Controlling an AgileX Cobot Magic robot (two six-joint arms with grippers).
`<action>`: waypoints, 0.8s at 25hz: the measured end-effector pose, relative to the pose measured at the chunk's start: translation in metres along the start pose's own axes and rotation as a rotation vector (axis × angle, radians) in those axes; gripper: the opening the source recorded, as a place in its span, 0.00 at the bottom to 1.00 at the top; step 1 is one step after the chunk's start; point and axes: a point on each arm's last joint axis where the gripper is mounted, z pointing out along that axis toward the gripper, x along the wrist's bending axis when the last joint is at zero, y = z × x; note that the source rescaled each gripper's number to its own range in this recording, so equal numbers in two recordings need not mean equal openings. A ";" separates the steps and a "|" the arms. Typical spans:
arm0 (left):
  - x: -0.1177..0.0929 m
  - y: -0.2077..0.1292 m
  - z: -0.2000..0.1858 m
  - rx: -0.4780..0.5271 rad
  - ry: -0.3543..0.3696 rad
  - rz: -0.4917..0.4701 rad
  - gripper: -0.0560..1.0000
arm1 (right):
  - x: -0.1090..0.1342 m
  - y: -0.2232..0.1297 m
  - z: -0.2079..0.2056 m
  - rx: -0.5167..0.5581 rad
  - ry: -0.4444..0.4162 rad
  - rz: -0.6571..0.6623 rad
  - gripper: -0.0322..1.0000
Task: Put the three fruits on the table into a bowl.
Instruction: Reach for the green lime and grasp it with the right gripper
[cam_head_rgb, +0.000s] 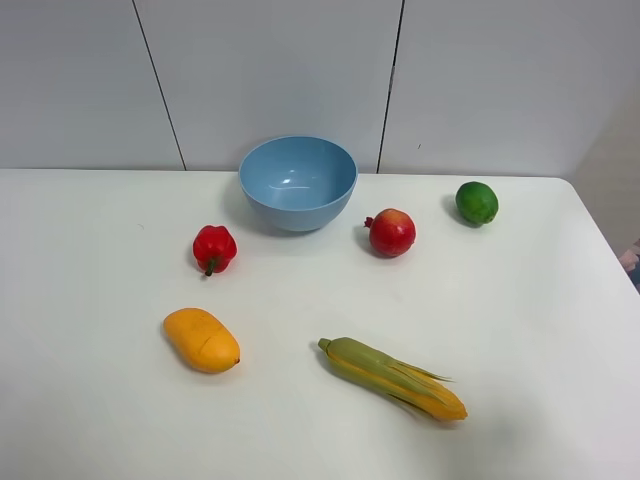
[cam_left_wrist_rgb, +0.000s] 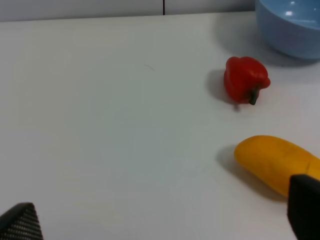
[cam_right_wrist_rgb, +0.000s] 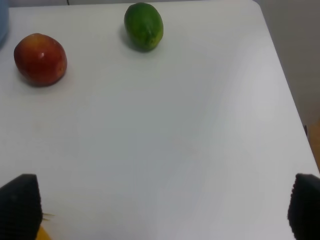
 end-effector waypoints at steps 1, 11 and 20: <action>0.000 0.000 0.000 0.000 0.000 0.000 1.00 | 0.000 0.000 0.000 0.000 0.000 0.000 1.00; 0.000 0.000 0.000 0.000 0.000 0.000 1.00 | 0.000 0.000 0.000 0.000 0.001 0.000 1.00; 0.000 0.000 0.000 0.000 0.000 0.000 1.00 | 0.002 0.034 0.005 0.101 0.062 -0.014 1.00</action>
